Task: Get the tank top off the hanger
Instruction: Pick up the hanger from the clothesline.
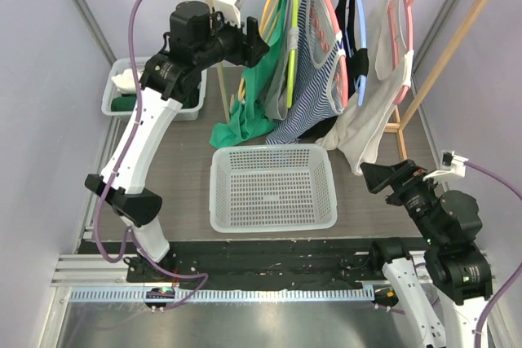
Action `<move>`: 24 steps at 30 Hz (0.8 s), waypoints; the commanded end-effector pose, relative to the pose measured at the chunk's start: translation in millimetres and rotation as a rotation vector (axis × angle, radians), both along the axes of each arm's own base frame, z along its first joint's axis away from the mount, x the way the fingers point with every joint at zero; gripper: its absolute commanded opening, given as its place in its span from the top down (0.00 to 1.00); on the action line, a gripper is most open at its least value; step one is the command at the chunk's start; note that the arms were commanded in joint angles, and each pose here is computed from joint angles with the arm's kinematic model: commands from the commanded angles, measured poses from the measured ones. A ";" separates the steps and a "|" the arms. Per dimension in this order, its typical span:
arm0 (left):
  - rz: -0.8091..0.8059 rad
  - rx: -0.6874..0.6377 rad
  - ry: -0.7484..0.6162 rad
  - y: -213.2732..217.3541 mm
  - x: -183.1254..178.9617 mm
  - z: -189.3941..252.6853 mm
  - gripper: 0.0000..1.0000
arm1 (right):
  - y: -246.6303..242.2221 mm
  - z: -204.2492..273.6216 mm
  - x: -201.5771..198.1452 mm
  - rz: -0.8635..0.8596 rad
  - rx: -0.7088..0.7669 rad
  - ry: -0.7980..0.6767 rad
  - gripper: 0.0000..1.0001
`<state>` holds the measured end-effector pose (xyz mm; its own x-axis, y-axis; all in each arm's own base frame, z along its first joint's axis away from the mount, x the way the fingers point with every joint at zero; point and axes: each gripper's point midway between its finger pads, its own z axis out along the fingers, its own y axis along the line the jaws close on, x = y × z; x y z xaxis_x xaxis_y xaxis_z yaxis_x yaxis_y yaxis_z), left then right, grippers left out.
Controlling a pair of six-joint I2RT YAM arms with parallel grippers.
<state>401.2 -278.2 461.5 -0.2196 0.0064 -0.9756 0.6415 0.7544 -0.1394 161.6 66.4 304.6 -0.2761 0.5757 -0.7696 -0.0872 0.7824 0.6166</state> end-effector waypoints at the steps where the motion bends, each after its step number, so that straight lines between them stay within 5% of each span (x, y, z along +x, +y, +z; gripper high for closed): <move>1: 0.010 -0.002 -0.112 -4.3 6.6 24.8 0.40 | -1.9 32.9 -13.3 0.000 0.017 -0.081 0.09; 16: 0.065 0.060 -0.200 4.6 10.4 36.8 0.98 | 7.0 77.7 -11.6 0.047 0.046 -0.174 0.16; 24: 0.111 0.034 -0.325 22.1 -20.2 86.7 1.00 | 12.9 73.6 1.4 0.072 0.035 -0.170 0.44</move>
